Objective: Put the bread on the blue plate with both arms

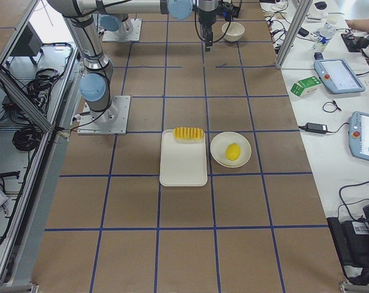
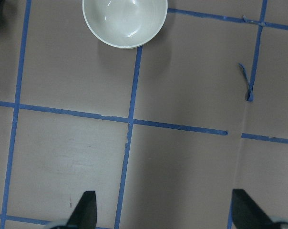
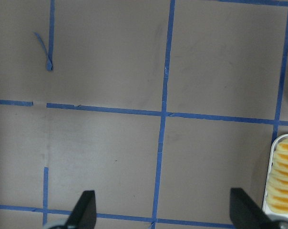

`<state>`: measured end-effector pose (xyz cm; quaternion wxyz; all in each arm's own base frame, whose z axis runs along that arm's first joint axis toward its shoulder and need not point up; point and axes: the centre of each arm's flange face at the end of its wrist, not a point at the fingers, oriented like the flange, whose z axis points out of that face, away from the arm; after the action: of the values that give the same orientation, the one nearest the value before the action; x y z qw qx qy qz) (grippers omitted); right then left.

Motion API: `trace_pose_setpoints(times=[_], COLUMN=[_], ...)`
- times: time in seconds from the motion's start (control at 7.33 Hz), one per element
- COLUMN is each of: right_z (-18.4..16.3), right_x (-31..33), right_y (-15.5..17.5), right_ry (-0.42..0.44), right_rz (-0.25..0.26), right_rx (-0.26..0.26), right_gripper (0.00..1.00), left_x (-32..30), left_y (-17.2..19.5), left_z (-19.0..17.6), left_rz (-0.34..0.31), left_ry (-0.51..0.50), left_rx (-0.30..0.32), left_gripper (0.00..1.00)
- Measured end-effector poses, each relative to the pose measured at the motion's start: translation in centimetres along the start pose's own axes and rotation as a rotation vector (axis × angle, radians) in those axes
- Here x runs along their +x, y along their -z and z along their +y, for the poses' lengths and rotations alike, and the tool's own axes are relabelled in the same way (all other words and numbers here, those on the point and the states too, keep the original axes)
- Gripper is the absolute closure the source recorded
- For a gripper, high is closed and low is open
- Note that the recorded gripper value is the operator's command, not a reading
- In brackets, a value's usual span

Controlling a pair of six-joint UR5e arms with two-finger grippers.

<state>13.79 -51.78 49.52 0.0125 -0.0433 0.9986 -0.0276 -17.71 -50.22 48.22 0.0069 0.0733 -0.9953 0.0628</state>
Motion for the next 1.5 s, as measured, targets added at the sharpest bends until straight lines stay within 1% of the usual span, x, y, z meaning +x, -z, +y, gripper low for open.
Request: trace_pose_setpoints(times=[0.95,1.5], right_z=[0.04,0.04], right_x=[0.00,0.00], right_y=[0.06,0.07], right_ry=[0.000,0.000], right_rz=[0.001,0.001], right_rx=[0.001,0.001], right_gripper=[0.00,0.00], left_x=[-0.18,-0.24], left_y=[-0.04,0.50], left_z=[0.55,0.94], left_rz=[-0.002,0.000], left_ry=[0.004,0.028], left_rx=[0.004,0.010], left_gripper=[0.00,0.00])
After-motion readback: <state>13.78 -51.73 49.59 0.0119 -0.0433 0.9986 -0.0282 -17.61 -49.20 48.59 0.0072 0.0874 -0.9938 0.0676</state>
